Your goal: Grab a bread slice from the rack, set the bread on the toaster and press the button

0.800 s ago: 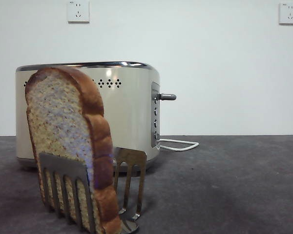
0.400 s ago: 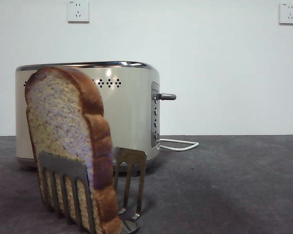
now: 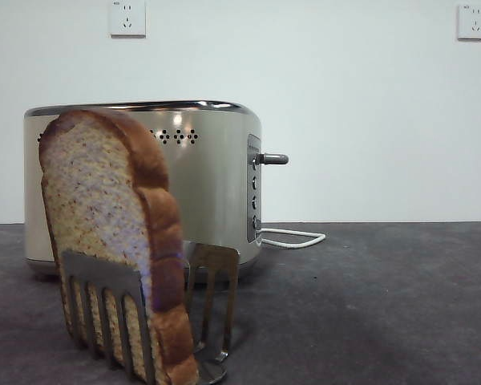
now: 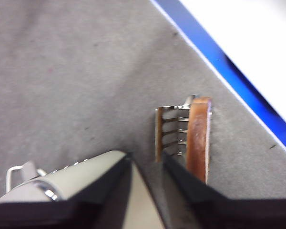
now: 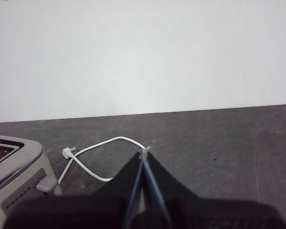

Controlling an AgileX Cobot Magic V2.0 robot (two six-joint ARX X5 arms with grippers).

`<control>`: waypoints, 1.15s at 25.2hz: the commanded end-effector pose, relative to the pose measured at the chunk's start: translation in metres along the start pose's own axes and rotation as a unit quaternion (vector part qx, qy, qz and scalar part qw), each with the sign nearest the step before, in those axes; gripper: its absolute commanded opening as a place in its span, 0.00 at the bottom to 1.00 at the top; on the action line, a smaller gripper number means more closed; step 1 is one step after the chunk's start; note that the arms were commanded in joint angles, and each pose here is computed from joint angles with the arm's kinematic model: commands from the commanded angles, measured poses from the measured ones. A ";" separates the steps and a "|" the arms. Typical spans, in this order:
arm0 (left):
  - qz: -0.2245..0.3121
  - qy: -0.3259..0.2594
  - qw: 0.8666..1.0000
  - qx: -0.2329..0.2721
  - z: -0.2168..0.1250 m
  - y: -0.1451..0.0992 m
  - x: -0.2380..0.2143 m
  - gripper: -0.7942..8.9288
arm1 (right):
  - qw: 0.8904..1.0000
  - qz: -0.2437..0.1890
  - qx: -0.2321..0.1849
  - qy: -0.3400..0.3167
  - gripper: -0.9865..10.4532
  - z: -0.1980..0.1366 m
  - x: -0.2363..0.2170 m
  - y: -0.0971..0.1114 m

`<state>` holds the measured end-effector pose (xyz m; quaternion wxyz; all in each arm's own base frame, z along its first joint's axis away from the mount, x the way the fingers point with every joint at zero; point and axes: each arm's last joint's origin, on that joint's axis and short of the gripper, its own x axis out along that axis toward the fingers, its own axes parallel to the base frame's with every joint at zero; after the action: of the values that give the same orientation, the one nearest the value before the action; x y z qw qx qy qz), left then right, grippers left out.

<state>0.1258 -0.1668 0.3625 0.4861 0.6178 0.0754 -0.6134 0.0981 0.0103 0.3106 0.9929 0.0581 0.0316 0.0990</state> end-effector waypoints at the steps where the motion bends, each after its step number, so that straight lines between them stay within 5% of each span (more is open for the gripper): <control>1: -0.013 0.009 1.000 0.006 0.000 0.003 0.008 0.61 | 1.000 0.004 -0.018 -0.006 0.08 0.002 -0.001 0.001; 25: -0.164 0.064 0.984 -0.027 -0.010 0.013 0.076 0.59 | 0.999 0.002 -0.017 0.028 0.08 -0.004 -0.001 0.000; 29: -0.179 0.069 0.981 -0.028 -0.011 0.015 0.088 0.59 | 0.994 0.083 -0.054 0.039 0.08 -0.006 -0.002 0.004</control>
<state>0.1625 -0.2099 0.2963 0.3778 0.6238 0.2314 -0.6439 0.0965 0.0136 0.3032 0.9846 0.0294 0.0691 0.1576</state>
